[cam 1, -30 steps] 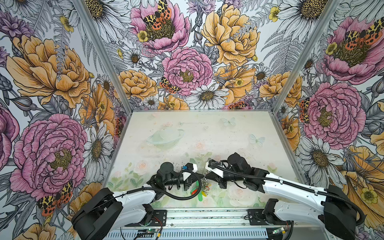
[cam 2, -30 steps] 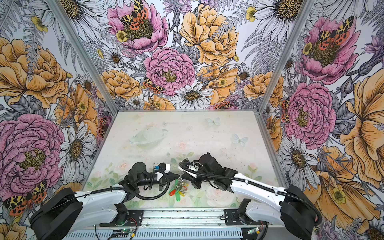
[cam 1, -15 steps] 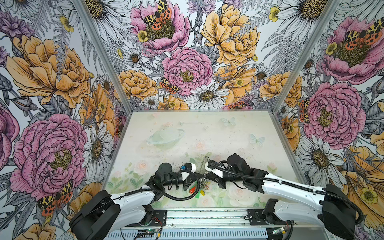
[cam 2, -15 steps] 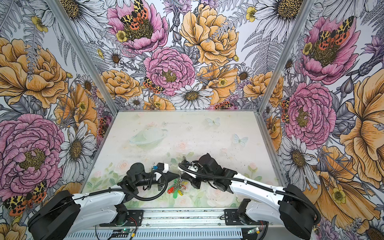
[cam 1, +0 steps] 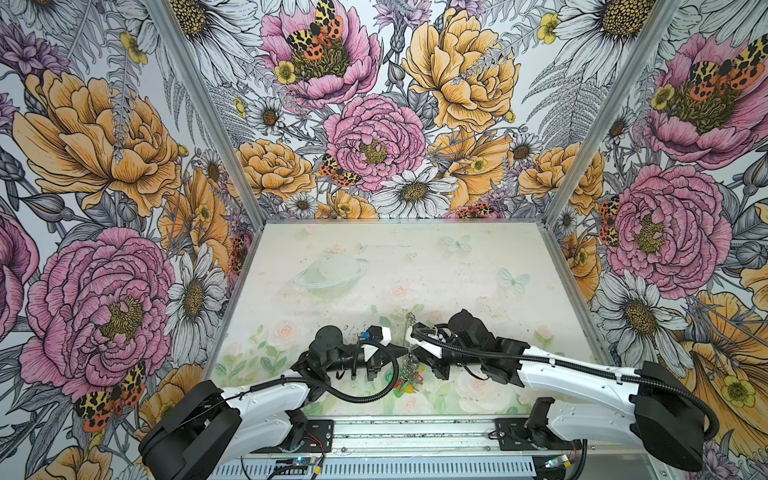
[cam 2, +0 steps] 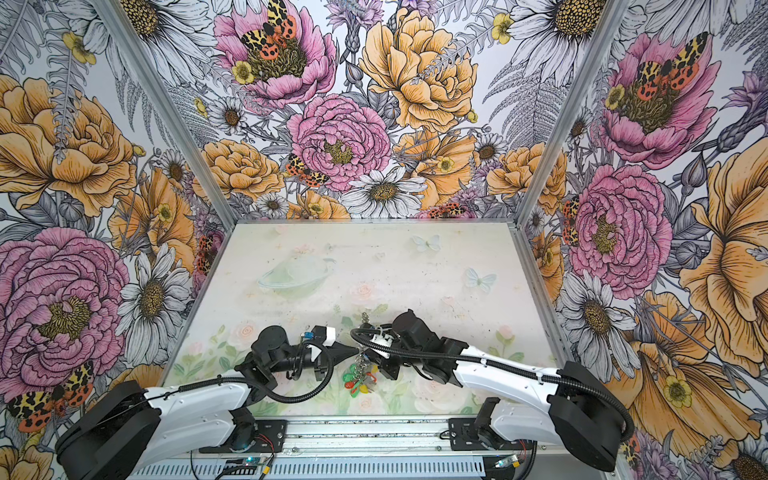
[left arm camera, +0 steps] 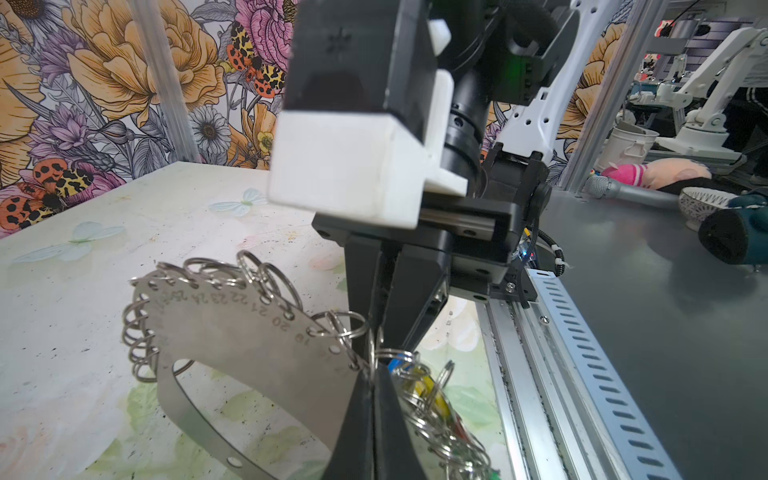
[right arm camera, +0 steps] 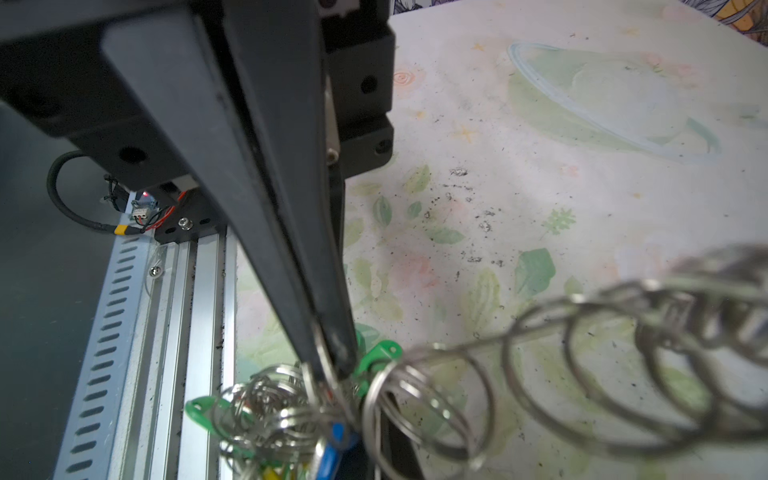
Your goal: Put the keys on the keyring
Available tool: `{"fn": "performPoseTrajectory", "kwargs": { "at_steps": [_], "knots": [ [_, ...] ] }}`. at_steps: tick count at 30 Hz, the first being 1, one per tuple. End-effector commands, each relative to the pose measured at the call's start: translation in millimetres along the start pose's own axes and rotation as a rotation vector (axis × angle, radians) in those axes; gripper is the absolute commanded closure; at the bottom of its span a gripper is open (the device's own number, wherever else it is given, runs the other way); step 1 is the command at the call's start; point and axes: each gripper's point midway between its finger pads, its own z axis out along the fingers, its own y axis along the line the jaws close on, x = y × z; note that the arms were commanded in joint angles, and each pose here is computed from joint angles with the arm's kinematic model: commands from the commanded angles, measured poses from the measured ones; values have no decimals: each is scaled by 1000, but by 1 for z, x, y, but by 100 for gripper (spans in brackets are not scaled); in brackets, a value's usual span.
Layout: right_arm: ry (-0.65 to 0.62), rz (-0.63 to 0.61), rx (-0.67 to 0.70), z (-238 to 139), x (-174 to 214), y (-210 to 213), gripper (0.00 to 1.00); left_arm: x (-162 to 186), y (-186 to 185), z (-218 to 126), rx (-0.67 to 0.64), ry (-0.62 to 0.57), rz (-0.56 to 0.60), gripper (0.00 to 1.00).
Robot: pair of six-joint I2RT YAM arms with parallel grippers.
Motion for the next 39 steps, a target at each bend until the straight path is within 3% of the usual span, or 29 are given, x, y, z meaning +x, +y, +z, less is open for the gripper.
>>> {"fn": "performPoseTrajectory", "kwargs": {
  "at_steps": [1,15,39],
  "knots": [
    [-44,-10,102,-19,-8,-15,90,-18,1,0,-3,-54,55,100],
    [-159,-53,-49,-27,-24,14,90,-13,-2,2,28,-37,55,100],
    [-177,-50,-56,-21,-30,13,88,-12,-10,5,82,-34,49,100]
  ]
}}
